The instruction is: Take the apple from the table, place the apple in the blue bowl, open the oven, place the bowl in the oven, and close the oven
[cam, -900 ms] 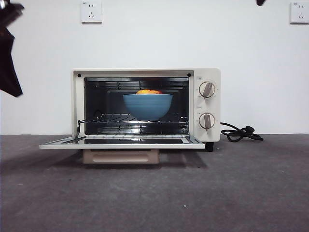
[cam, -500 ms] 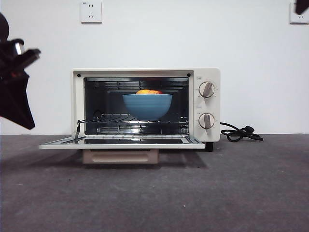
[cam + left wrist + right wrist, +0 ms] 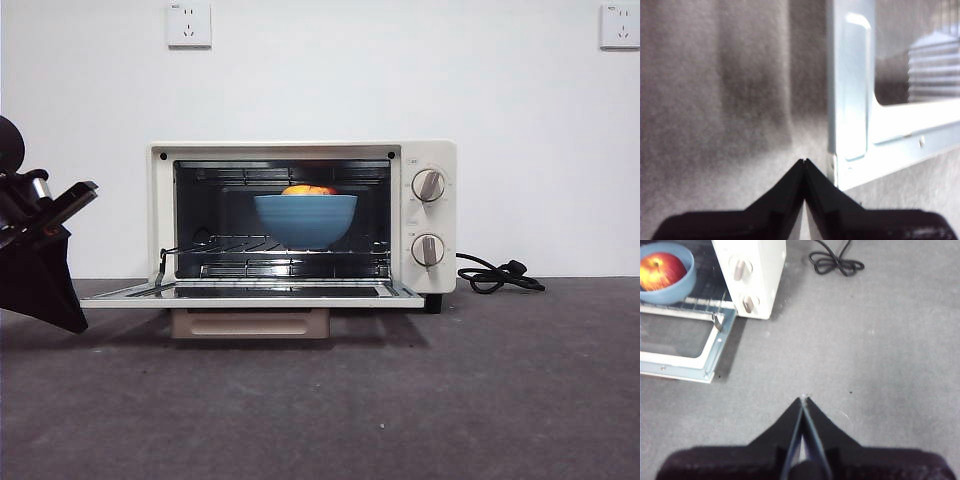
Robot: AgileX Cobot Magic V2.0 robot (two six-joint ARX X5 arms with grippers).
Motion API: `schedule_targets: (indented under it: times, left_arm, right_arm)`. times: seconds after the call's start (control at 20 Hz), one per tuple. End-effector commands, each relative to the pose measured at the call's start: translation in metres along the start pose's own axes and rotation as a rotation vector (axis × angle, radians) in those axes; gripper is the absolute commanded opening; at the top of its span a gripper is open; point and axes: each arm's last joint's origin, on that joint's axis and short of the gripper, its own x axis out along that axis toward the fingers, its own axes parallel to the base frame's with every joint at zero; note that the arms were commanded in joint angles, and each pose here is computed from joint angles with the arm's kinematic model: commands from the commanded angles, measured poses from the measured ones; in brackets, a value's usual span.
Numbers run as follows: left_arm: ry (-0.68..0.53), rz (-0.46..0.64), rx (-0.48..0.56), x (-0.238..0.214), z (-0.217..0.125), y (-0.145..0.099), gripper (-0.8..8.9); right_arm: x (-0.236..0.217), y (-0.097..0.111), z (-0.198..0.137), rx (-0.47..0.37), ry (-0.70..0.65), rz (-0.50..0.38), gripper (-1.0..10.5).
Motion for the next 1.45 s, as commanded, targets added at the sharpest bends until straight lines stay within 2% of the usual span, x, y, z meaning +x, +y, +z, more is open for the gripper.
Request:
schedule_targets:
  times: [0.05,0.55,1.05,1.45]
  left_arm:
    - [0.005,-0.006,-0.042,0.003,-0.001,0.003,-0.07]
    - [0.007,-0.104,-0.033,0.004,0.001,-0.001,-0.07]
    - [-0.054,-0.395,-0.027,-0.004,0.014,-0.007,-0.07]
    - [-0.187,-0.532,-0.054,-0.024,0.040,-0.016,-0.06]
  right_arm:
    - [0.002,0.001,-0.002,0.012,0.014,-0.002,-0.1]
    - [0.003,0.001,-0.001,0.049,0.000,0.001,-0.1]
    - [0.003,0.001,0.000,0.059,-0.004,0.002,-0.1]
    - [0.003,0.001,0.000,0.061,-0.010,0.003,-0.1]
